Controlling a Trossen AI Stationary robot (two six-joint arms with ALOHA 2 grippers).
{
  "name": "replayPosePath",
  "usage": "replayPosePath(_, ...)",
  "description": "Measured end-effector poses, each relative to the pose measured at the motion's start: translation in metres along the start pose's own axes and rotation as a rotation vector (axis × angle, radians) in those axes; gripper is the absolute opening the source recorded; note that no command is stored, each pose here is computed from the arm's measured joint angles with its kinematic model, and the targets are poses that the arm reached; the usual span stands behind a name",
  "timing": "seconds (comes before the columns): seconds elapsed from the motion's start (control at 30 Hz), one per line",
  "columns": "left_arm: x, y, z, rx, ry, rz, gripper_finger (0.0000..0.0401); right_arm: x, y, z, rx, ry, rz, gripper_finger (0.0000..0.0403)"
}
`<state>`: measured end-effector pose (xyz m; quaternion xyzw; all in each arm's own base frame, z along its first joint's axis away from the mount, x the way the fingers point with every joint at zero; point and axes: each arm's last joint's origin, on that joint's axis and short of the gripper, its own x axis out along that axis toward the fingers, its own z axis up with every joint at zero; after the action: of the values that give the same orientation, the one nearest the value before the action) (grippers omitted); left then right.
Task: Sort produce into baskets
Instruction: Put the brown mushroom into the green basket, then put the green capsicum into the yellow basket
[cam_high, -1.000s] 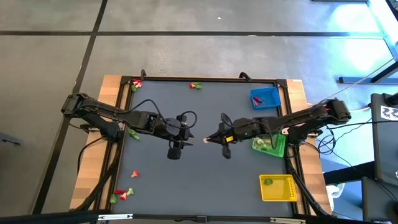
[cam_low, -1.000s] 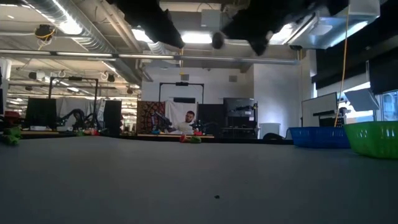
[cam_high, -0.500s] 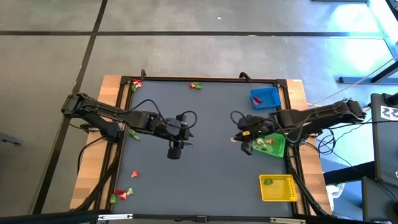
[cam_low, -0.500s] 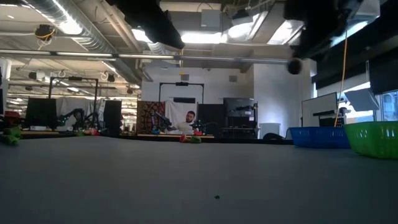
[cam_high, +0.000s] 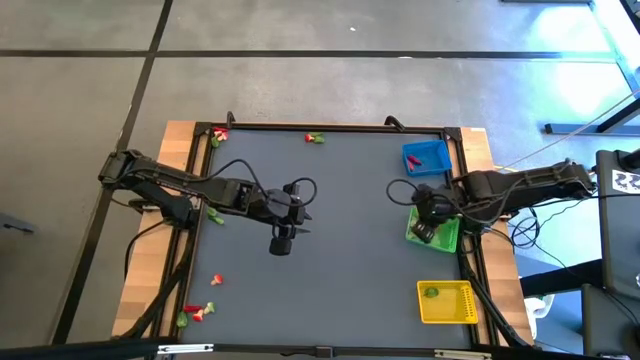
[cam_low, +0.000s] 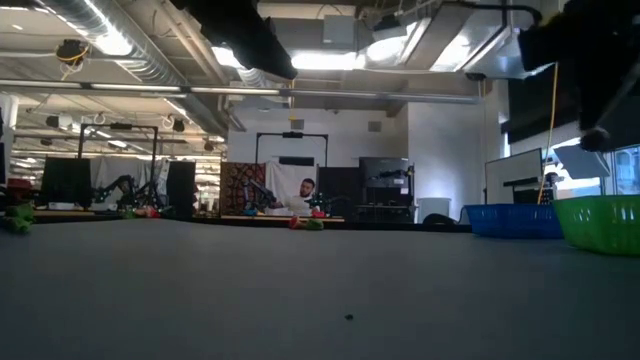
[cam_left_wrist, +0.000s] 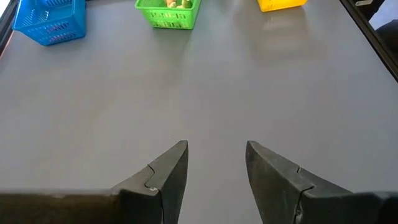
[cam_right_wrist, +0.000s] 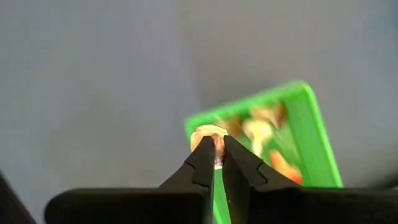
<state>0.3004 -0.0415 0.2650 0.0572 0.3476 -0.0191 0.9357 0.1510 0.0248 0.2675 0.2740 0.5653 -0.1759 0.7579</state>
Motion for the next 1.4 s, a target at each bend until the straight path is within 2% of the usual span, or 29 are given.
replayPosePath(0.17,0.000,0.000,0.000,-0.001,0.000,0.000,0.0159,-0.001,-0.007,-0.006,0.066,0.060,-0.074,0.0019)
replayPosePath(0.57,0.000,0.000,0.000,-0.030,0.001,0.000,0.0159,0.000,-0.009,-0.005,0.135,0.000,-0.127,0.0019)
replayPosePath(0.87,0.000,-0.001,-0.003,-0.048,0.029,-0.002,0.0159,0.039,-0.025,-0.024,0.193,0.156,-0.199,0.0019)
replayPosePath(1.1,0.000,-0.001,-0.003,-0.047,0.031,-0.002,0.0159,0.043,-0.025,-0.023,0.197,0.138,-0.182,0.0021)
replayPosePath(1.2,0.000,-0.001,-0.003,-0.047,0.030,-0.002,0.0159,0.043,-0.025,-0.023,0.198,0.139,-0.183,0.0044)
replayPosePath(1.4,0.000,-0.001,-0.003,-0.046,0.028,-0.002,0.0159,0.043,-0.025,-0.023,0.200,0.138,-0.183,0.0129)
